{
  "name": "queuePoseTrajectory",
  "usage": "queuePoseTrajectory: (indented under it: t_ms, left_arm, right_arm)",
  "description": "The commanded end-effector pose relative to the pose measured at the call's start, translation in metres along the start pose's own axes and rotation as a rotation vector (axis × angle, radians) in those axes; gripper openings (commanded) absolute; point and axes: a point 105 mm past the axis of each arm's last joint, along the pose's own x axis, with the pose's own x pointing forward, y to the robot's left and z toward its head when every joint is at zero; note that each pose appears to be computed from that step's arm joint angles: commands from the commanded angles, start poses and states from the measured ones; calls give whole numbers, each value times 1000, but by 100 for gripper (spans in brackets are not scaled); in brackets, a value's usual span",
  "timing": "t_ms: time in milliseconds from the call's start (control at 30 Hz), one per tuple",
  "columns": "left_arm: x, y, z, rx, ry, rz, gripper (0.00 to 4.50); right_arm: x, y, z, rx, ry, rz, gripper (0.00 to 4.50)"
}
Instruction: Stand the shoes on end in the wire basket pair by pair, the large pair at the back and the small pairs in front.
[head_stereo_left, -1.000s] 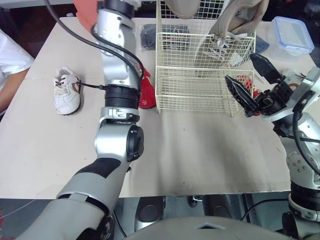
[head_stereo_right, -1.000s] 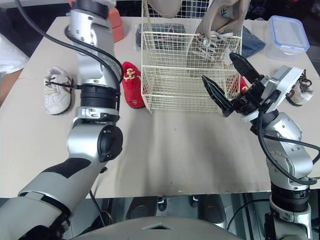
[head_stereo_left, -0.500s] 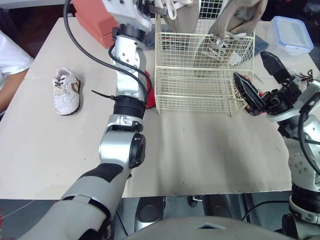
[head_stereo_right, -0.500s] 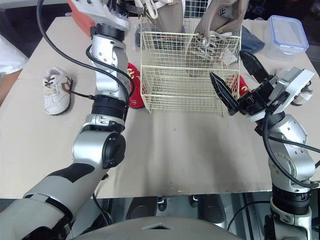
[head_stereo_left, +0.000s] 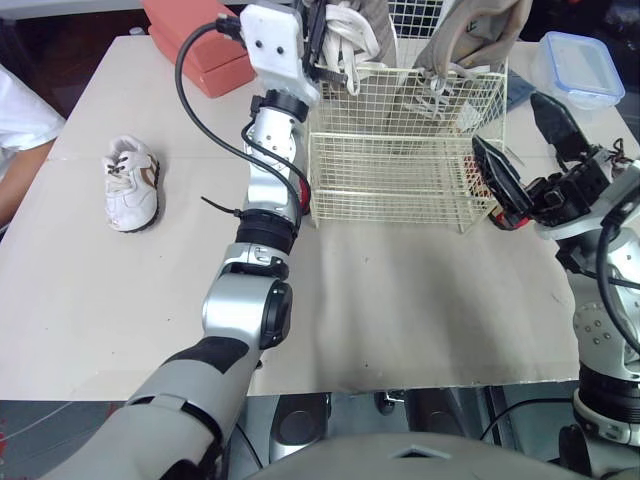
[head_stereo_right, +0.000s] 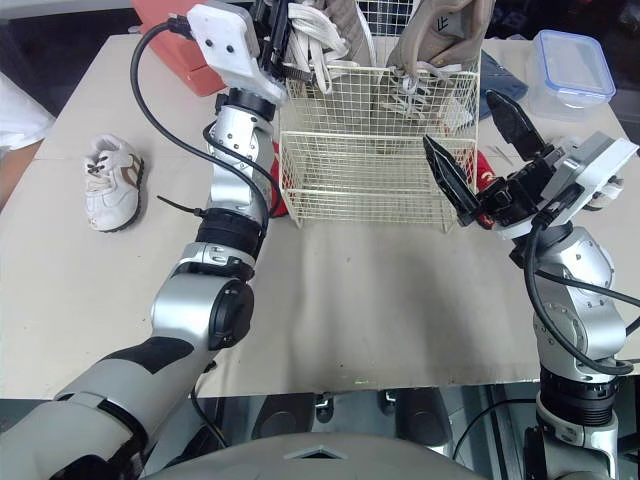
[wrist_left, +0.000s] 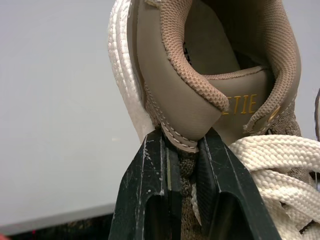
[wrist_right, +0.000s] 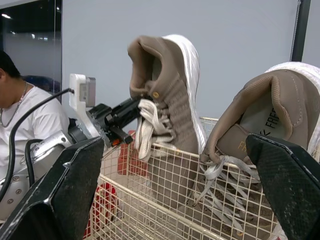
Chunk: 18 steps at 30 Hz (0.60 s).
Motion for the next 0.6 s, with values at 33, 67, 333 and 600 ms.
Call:
queuePoseTrajectory:
  t_ms: [33, 67, 333, 600]
  left_arm:
    - [-1, -6, -1, -2, 21, -36, 16]
    - [-2, -8, -2, -7, 28, -48, 65]
    - [-17, -21, -2, -55, 84, -88, 435]
    - [-42, -27, 1, -108, 143, -71, 443]
  right_arm:
    - [1, 0, 10, -29, -38, -4, 450]
    - [1, 0, 10, -29, -38, -4, 450]
    - [1, 0, 10, -33, -36, -4, 450]
    - [-5, -10, 7, -66, -3, -43, 450]
